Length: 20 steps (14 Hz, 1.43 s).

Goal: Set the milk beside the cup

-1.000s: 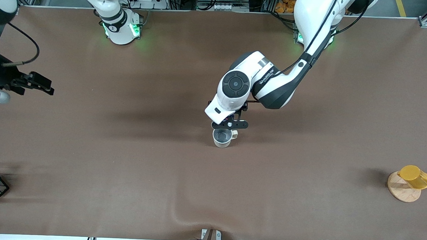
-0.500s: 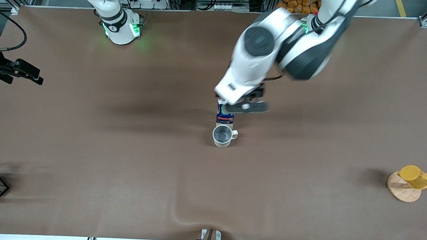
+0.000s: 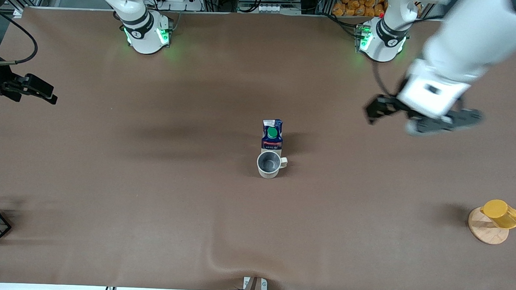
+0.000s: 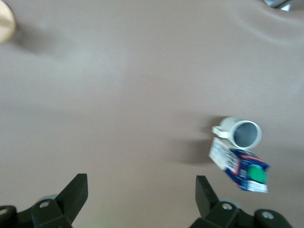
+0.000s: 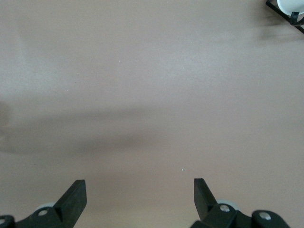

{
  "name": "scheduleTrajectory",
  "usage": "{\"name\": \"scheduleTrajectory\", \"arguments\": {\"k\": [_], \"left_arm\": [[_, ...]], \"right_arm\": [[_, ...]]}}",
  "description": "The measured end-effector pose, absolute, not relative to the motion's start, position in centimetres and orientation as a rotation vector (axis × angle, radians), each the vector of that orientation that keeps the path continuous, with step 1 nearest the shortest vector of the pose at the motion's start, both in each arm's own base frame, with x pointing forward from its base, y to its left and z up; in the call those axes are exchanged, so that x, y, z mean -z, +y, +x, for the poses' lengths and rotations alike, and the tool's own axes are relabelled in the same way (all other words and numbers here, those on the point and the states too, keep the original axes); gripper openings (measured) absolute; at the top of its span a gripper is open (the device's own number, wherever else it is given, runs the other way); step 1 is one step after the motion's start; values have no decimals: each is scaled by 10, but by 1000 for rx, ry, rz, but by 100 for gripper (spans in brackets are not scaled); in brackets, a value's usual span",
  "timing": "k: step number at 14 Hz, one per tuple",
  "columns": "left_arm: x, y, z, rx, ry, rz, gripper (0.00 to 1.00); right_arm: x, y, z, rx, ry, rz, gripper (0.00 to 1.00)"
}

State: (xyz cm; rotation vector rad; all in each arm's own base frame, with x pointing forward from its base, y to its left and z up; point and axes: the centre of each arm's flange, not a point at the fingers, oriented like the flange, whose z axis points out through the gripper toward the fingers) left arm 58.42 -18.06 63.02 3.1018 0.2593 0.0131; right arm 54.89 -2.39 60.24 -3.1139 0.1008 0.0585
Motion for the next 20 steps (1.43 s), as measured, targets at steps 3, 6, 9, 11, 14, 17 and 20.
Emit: {"name": "scheduleTrajectory", "arguments": {"k": [3,6,9,11,14,17,20], "left_arm": [[-616,-85,606,24,149,3117,100],[-607,-51,609,51,94,3120,100],[-607,-56,607,76,81,3122,100],[-607,-53,607,79,89,3122,100],[-606,-52,606,84,90,3122,100],[-606,-49,607,85,36,3122,100],[-606,-31,608,83,45,3122,100]], "right_arm": [[-602,-22,549,-61,106,-3114,100],[-601,-16,549,-64,93,-3114,100],[-601,-14,549,-64,91,-3115,100],[-601,-14,549,-64,90,-3115,100],[-601,-14,549,-64,90,-3115,100],[-601,-14,549,-64,90,-3115,100],[-601,-14,549,-64,90,-3115,100]]}}
